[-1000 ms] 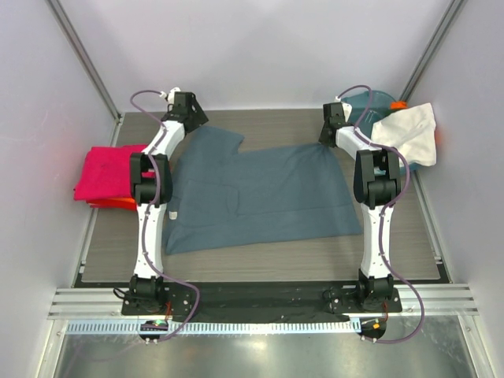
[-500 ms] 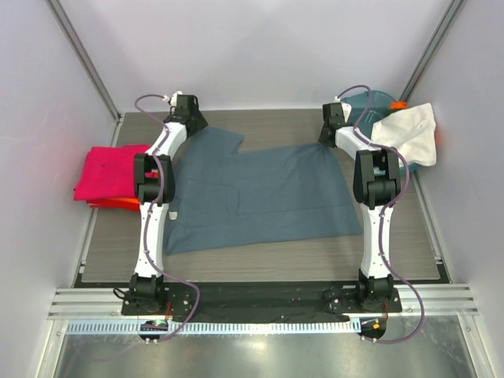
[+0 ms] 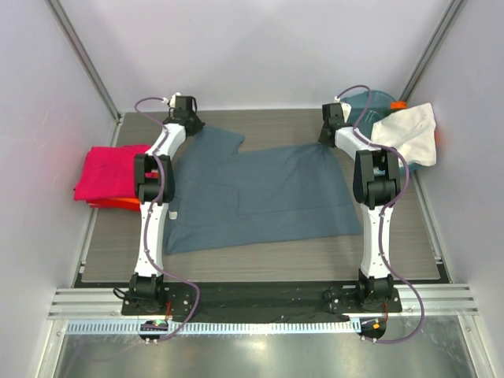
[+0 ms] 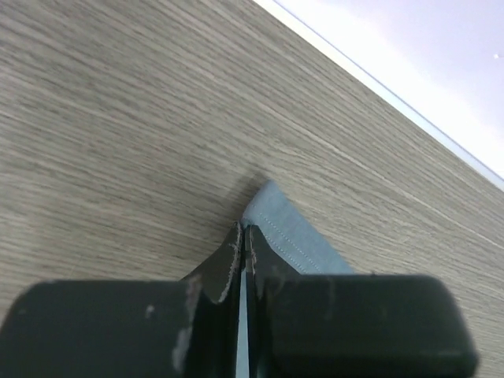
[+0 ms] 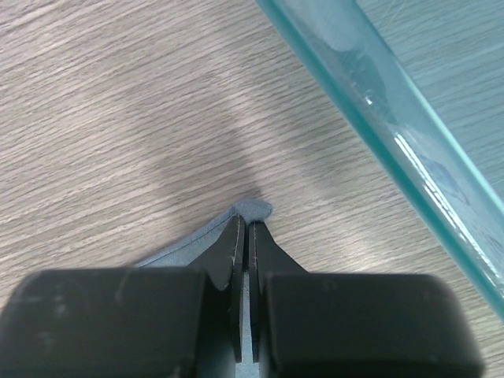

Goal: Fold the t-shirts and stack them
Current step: Fold the tshirt

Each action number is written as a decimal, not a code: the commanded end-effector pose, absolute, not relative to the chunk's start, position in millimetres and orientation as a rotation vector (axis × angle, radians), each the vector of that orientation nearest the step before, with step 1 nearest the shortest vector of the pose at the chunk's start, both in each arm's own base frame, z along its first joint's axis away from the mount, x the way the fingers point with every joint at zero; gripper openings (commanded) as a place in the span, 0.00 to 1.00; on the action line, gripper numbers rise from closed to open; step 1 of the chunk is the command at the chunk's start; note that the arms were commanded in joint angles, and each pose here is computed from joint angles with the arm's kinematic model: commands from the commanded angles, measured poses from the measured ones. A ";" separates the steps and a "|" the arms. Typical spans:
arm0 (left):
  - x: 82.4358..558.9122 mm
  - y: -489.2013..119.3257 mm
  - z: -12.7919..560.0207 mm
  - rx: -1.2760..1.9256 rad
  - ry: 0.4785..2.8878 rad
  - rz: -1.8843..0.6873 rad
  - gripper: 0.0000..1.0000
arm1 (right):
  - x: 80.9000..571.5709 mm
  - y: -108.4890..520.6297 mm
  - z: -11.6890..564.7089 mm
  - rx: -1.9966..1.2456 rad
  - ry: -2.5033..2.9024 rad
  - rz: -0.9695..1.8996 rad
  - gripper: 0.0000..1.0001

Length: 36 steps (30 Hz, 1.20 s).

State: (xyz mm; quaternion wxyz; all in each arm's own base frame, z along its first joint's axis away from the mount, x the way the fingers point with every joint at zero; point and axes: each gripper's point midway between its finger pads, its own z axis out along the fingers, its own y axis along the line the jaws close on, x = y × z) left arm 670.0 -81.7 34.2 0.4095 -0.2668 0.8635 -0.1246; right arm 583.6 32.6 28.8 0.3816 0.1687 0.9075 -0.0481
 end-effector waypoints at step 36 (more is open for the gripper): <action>555.9 -107.8 212.0 -0.398 1.942 -0.264 0.00 | 516.7 14.4 127.5 0.554 2.222 -0.040 0.01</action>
